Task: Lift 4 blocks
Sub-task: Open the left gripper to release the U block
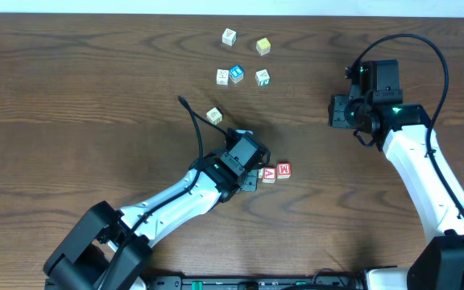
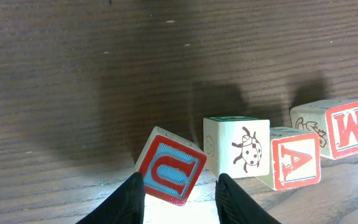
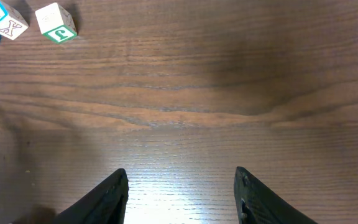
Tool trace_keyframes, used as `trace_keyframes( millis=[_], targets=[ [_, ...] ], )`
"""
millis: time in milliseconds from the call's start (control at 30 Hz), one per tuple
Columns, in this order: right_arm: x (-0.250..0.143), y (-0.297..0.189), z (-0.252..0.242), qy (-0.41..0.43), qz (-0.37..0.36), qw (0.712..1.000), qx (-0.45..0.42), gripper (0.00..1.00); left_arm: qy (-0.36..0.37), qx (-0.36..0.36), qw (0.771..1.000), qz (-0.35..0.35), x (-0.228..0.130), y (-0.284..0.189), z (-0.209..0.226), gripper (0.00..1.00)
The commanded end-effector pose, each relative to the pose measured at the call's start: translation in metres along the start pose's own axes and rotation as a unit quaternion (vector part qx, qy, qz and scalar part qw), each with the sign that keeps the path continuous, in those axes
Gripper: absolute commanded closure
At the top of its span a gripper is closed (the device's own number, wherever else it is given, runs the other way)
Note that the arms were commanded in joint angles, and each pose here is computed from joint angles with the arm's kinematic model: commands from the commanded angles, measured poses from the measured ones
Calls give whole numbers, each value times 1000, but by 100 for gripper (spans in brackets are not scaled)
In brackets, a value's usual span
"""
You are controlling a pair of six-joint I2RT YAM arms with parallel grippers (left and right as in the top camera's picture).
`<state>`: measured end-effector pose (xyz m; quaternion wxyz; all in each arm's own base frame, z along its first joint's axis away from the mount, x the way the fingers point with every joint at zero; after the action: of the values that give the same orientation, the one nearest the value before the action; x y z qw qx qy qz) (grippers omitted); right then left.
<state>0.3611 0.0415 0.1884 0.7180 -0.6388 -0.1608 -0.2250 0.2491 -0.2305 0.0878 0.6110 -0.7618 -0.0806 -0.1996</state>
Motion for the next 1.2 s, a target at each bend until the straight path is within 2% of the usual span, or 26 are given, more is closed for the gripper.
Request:
trace_keyframes(
  millis=[0, 400, 467, 500, 700, 1000, 1167],
  targets=[
    [-5, 6, -1, -8, 10, 1000, -6, 48, 1, 13, 1000, 6, -5, 4, 5, 62],
    [-5, 6, -1, -8, 10, 1000, -6, 48, 24, 44, 999, -19, 2, 2, 11, 62],
    [-5, 6, -1, -8, 10, 1000, -6, 48, 29, 44, 998, -23, 4, 0, 12, 77],
    [-5, 6, -1, -8, 10, 1000, -6, 48, 27, 46, 998, -26, 6, -1, 13, 92],
    [-5, 5, -1, -8, 10, 1000, -6, 48, 17, 79, 995, -54, 19, -8, 30, 92],
    [-5, 6, -1, -8, 10, 1000, -6, 48, -1, 92, 994, -52, 24, -7, 46, 92],
    [-7, 6, -1, -2, 15, 1000, -3, 51, 2, 95, 995, -30, 17, -2, 48, 93]
  ],
)
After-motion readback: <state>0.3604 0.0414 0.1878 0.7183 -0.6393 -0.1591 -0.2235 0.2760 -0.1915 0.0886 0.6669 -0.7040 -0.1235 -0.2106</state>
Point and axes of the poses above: each gripper's point midway between its finger pads, its own y axis out along the fingers, its own z axis along the line the jaws close on, x = y × z, the point moved 6 cm from there along -y, back along the fingers, and after that the axes turned 2 degrees about y, right-handed, at the moved point
